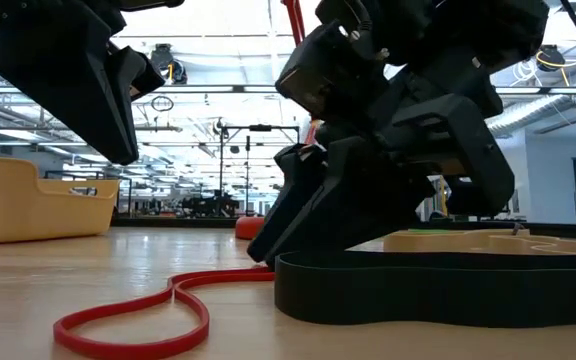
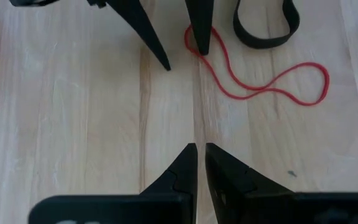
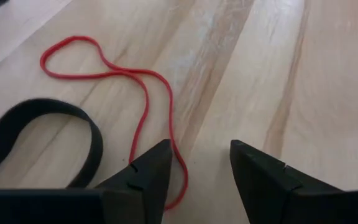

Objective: Pick and place rubber bands into bin
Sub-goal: Put the red rubber band into the yellow bin

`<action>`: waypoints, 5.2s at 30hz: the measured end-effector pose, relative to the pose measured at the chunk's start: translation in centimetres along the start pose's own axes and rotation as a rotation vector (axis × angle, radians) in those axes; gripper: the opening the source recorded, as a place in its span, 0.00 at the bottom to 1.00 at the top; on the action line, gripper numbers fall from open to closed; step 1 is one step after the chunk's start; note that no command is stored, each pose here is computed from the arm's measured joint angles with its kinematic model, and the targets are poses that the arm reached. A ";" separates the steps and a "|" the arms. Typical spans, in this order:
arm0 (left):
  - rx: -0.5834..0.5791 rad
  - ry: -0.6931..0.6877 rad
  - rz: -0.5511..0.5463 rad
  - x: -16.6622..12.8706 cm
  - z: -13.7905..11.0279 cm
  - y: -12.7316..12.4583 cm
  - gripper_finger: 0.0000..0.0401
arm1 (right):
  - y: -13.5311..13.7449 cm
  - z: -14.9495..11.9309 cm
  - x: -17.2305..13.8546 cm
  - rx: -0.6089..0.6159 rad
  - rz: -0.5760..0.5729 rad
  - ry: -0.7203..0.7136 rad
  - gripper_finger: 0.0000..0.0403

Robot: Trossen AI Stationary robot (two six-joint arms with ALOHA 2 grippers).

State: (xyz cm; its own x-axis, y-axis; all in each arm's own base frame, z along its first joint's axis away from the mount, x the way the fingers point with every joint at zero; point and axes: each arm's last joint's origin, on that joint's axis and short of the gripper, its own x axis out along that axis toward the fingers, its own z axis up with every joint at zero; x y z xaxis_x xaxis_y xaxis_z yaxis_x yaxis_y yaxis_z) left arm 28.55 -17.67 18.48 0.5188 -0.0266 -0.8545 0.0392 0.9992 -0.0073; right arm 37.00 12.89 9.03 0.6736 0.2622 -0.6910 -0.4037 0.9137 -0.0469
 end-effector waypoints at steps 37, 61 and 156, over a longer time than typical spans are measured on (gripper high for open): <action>-0.012 -0.075 -0.028 0.0 0.7 -0.3 0.10 | 0.1 3.6 -5.2 -0.175 -0.147 -0.043 0.00; -0.166 -0.148 0.051 0.6 2.4 2.3 0.49 | -0.7 6.1 -8.5 -0.176 -0.268 -0.151 0.00; -0.564 0.275 0.519 -15.7 -7.0 11.8 0.01 | -1.3 5.7 -8.5 0.048 -0.254 -0.144 0.43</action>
State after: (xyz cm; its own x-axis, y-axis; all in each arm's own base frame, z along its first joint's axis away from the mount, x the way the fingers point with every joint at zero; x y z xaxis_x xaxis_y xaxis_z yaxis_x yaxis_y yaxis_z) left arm 14.92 -5.28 28.15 0.1214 0.3789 -0.9174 -0.6223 0.7491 0.2270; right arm 35.31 11.24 19.12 0.8314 0.0618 -0.5523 -0.1838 0.9684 -0.1684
